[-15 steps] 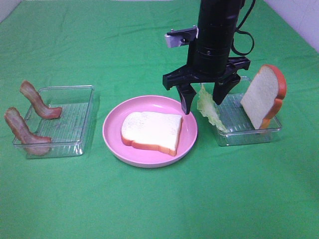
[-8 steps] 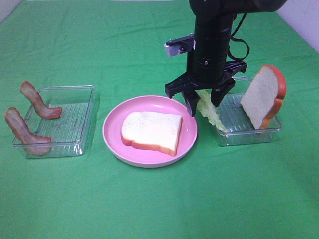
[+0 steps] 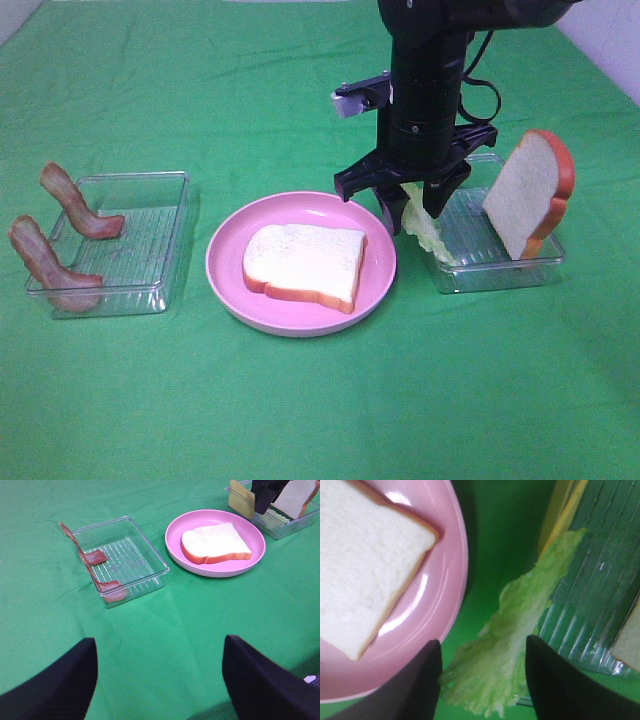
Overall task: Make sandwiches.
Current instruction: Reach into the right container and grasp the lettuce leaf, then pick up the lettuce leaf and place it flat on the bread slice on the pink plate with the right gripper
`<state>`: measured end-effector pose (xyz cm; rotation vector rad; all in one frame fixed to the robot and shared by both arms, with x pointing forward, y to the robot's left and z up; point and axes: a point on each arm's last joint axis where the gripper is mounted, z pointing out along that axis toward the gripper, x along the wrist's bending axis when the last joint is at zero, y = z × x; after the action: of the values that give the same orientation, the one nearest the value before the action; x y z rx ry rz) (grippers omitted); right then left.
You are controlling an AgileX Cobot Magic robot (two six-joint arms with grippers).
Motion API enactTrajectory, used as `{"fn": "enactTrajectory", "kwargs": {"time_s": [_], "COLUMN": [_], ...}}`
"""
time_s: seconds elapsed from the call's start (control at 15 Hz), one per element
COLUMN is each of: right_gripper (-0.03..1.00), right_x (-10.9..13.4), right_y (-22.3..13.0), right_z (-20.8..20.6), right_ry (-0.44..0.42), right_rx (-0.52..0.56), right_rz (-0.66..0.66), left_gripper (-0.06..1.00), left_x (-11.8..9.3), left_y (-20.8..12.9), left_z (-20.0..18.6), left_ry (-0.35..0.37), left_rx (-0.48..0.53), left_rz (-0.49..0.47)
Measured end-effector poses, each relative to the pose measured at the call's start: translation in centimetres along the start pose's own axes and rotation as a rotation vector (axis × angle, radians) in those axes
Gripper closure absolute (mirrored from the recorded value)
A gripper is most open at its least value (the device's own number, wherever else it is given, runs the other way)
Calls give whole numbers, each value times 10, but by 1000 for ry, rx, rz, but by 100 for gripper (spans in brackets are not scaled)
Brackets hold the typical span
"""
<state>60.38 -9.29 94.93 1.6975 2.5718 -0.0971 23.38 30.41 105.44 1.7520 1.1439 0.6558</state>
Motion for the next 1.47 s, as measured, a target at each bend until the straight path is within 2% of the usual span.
{"fn": "enactTrajectory", "kwargs": {"time_s": [0.33, 0.4, 0.53, 0.67, 1.13, 1.33, 1.47], "right_gripper": [57, 72, 82, 95, 97, 97, 97], "right_x": [1, 0, -1, -3, -5, -6, -7], "right_y": [0, 0, 0, -1, -4, -5, -3], "right_z": [11, 11, 11, 10, 9, -3, -16], "right_ry": [-7, -9, -23, -49, -63, -67, -62], "right_rx": [46, 46, 46, 56, 77, 76, 38], "right_rz": [-2, -2, 1, 5, 3, 10, 19], "left_gripper": [27, 27, 27, 27, 27, 27, 27], "left_x": [0, 0, 0, 0, 0, 0, 0], "left_y": [0, 0, 0, 0, 0, 0, 0], "left_z": [0, 0, 0, 0, 0, 0, 0], "left_ry": [0, 0, 0, 0, 0, 0, 0], "left_rx": [0, 0, 0, 0, 0, 0, 0], "left_rz": [0, 0, 0, 0, 0, 0, 0]}}
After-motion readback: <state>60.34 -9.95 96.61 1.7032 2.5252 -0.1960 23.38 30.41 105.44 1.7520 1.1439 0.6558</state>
